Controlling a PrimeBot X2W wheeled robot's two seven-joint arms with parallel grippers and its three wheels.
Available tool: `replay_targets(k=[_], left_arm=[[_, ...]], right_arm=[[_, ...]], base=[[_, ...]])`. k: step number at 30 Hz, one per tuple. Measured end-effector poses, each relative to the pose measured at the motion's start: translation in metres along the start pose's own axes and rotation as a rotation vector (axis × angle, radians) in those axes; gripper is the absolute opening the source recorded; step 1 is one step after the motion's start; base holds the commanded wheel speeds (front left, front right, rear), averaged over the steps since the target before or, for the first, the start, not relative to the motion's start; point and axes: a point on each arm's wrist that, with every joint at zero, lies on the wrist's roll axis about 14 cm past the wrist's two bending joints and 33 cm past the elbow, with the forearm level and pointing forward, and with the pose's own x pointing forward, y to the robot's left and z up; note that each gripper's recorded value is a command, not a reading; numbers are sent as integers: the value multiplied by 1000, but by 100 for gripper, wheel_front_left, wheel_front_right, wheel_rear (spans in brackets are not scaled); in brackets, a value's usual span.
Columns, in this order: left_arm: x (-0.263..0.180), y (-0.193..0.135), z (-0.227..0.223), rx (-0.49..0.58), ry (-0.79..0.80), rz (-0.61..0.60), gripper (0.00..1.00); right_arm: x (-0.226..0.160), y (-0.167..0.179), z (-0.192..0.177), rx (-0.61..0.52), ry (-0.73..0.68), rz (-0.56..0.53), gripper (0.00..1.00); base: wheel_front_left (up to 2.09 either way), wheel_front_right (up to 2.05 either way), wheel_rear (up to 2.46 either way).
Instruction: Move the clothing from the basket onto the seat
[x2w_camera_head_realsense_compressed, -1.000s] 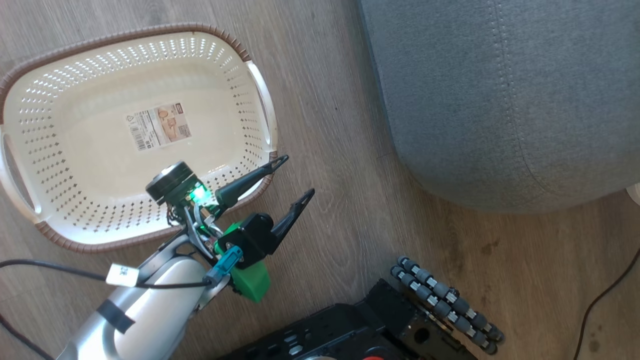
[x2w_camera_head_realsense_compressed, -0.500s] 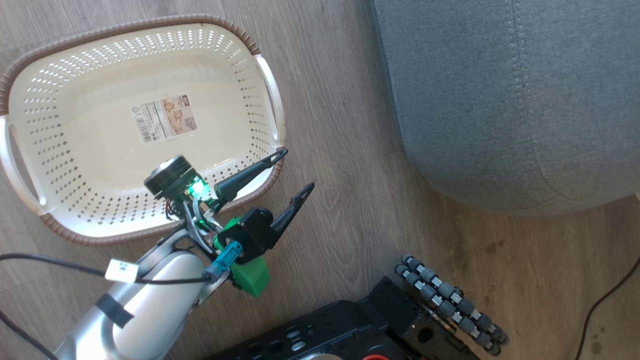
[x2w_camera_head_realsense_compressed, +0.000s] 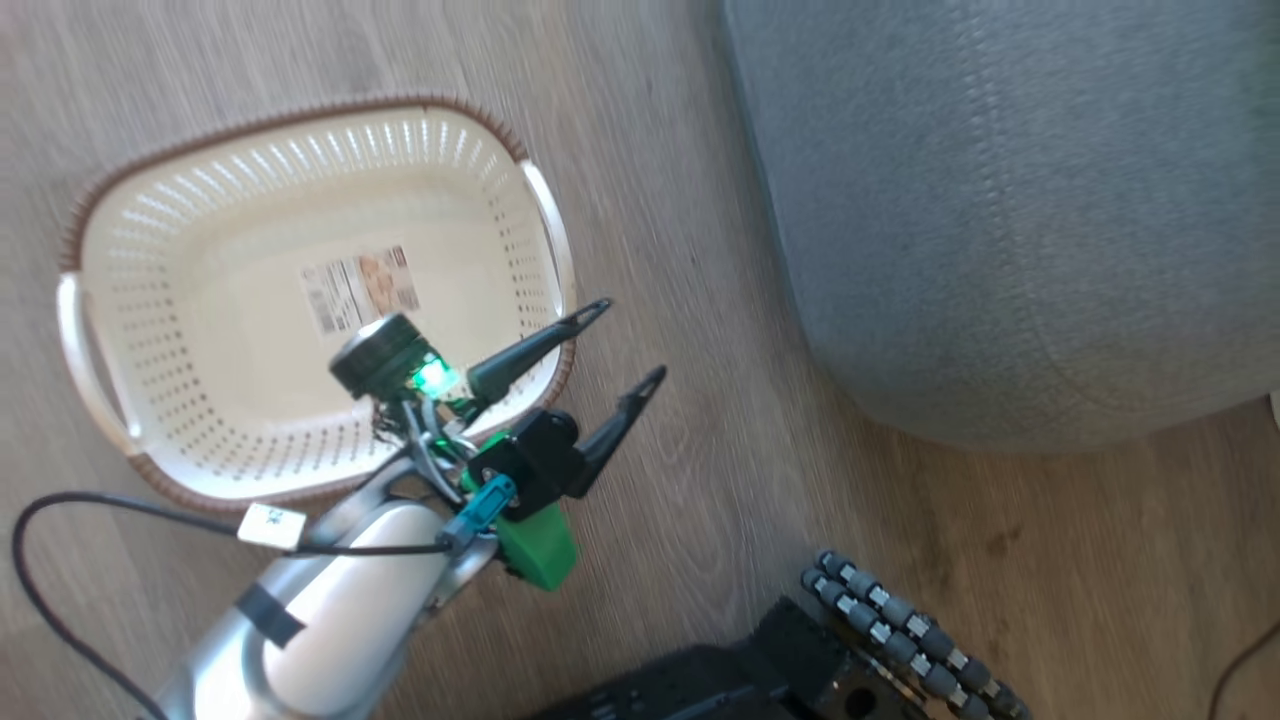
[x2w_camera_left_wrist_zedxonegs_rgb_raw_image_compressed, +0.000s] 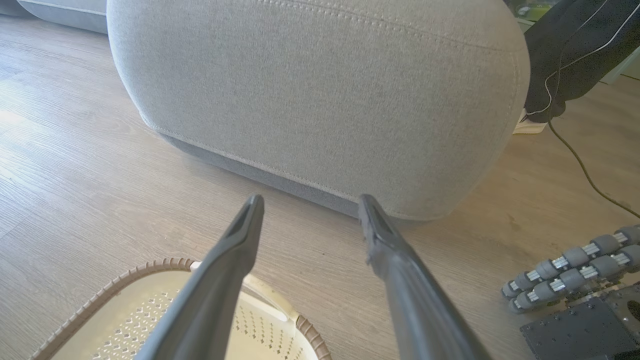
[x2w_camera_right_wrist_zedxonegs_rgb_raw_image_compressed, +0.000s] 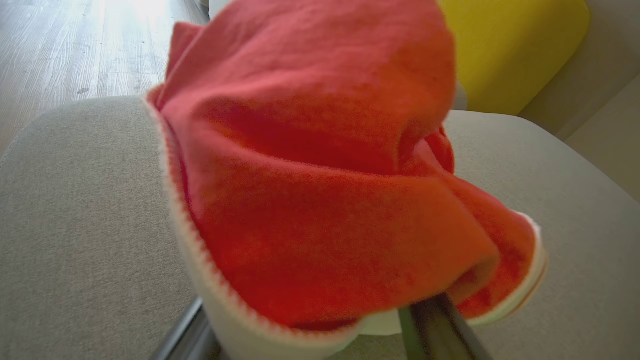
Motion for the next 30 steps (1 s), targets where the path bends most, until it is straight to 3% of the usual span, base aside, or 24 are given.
replay_targets(k=[9,17,30], left_arm=[[5,-16,64,38,-98,15,100],[-5,-36,99,43,-136,48,100],[-36,-45,144,92,-187,168,100]], right_arm=[[-32,-34,33,-34,-49,4,100],[-54,-60,51,-74,12,13,100],[-95,-60,170,-20,-359,105,100]], base=[[0,0,0],[0,0,0],[0,0,0]])
